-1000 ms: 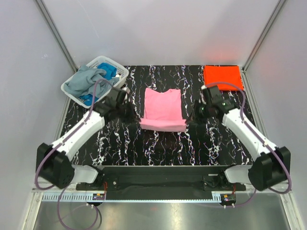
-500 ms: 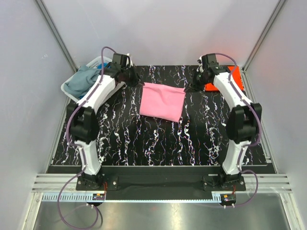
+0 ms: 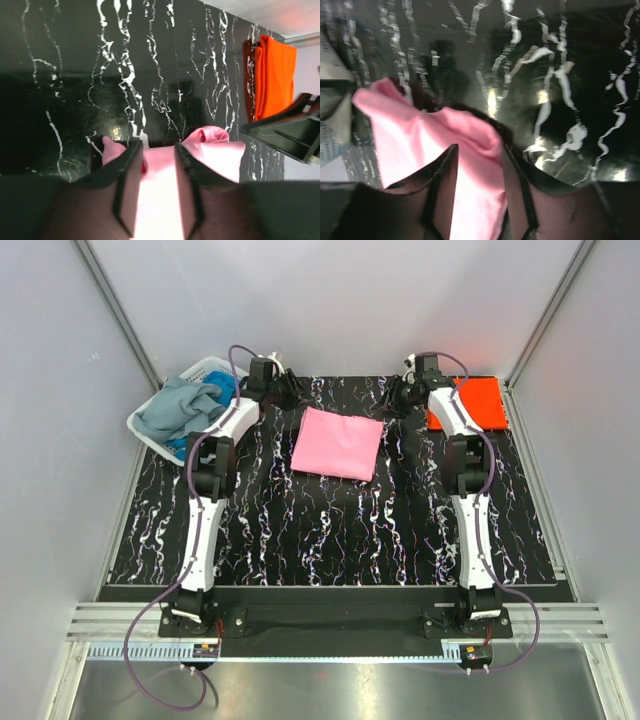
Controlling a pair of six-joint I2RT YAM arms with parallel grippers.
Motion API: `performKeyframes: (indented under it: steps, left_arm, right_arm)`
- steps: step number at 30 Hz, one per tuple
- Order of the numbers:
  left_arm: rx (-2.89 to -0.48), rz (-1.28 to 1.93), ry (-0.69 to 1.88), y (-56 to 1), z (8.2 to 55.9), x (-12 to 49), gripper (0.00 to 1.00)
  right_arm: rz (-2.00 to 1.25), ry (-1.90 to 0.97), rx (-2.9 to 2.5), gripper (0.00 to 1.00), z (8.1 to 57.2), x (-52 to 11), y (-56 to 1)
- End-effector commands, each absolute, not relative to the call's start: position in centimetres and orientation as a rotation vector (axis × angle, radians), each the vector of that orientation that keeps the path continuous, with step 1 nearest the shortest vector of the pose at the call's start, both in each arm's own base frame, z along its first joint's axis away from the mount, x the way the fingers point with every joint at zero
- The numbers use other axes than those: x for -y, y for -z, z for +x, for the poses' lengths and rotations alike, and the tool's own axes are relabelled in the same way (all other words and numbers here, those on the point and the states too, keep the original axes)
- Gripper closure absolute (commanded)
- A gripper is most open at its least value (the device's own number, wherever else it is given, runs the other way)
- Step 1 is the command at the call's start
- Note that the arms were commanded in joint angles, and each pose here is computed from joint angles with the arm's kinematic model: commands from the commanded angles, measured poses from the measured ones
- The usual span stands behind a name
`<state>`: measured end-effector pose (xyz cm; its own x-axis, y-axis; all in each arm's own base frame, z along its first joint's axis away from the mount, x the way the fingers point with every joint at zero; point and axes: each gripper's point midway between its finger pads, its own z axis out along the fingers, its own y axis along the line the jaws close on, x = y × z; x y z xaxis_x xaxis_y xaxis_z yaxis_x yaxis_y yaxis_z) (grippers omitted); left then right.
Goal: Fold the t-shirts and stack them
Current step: Fold the tshirt
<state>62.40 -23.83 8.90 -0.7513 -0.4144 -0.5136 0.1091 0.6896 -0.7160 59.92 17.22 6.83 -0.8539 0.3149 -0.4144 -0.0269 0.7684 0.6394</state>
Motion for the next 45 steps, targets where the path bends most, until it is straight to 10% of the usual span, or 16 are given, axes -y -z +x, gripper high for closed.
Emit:
performKeyframes:
  steps: [1,13,35,41,45]
  left_arm:
    - [-2.004,-0.127,0.957,-16.4,64.7,22.5,0.58]
    - [-2.141,0.055,0.755,-15.9,54.1,21.2,0.58]
    - [-2.492,0.129,0.738,-4.1,46.1,20.7,0.51]
    - [-2.519,0.104,0.823,-3.4,44.9,21.6,0.83]
    - [-2.54,0.027,0.887,-3.9,43.3,22.0,1.0]
  right_arm:
    - [0.126,-0.905,-2.377,0.52,61.2,-16.8,-9.8]
    - [0.179,-0.925,-2.453,0.19,51.9,-15.5,-12.9]
    - [-0.054,-1.066,-2.639,0.23,42.1,-20.0,-4.2]
    - [-0.071,-1.142,-2.633,0.36,41.0,-20.7,-3.4]
    - [-0.072,-1.155,-2.631,0.71,39.9,-20.6,-3.4]
